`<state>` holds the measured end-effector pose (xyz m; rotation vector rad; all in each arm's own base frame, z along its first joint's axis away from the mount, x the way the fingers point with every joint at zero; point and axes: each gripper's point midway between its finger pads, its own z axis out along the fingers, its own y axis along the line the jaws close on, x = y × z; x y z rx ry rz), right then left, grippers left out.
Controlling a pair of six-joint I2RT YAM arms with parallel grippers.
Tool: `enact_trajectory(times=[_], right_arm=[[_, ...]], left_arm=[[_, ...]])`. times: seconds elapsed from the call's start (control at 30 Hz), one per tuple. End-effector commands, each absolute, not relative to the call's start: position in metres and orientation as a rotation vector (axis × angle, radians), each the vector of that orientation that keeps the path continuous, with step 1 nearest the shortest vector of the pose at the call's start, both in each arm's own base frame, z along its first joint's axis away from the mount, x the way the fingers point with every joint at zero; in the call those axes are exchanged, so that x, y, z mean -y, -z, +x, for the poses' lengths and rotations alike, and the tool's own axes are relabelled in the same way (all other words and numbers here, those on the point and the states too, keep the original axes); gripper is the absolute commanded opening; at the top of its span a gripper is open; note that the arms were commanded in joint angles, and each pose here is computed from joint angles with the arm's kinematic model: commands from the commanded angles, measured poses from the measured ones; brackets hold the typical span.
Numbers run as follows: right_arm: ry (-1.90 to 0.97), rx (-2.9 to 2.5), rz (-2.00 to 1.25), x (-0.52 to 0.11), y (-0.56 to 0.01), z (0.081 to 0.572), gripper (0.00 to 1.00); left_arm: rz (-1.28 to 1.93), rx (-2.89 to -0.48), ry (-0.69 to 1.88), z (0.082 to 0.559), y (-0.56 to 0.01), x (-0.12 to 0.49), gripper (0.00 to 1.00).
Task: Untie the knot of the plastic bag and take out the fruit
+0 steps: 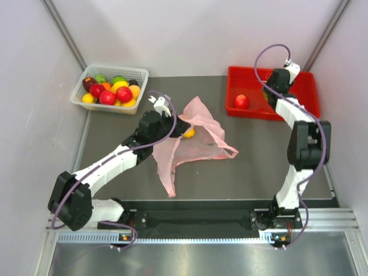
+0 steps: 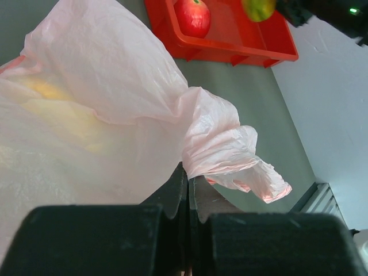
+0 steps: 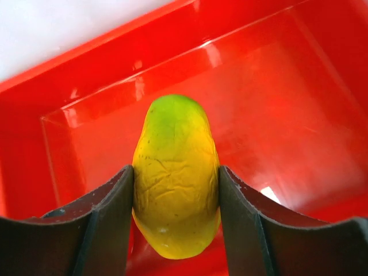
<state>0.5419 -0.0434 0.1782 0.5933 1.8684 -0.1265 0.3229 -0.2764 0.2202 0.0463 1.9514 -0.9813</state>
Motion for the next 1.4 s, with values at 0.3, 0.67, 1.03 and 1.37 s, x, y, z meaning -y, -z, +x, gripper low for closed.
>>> enact_trajectory(times=[0.3,0.67,1.03,1.37], right_arm=[[-0.049,-2.171,0.381,0.003,-0.102,0.585,0.00],[-0.538,-2.195,0.133,-0.073,-0.124,0.572,0.24],[-0.427,-2.045,0.198,-0.054,-0.194,0.529,1.00],[-0.487,-1.817,-0.012,-0.096,-0.286,0.376,1.00]], left_arm=[[0.069,-1.888,1.000,0.322,-0.238,0.276,0.00],[0.068,-1.892,1.009,0.321,-0.236,0.277,0.00],[0.066,-1.891,1.013,0.319,-0.237,0.276,0.00],[0.075,-1.876,1.026,0.318,-0.243,0.277,0.00]])
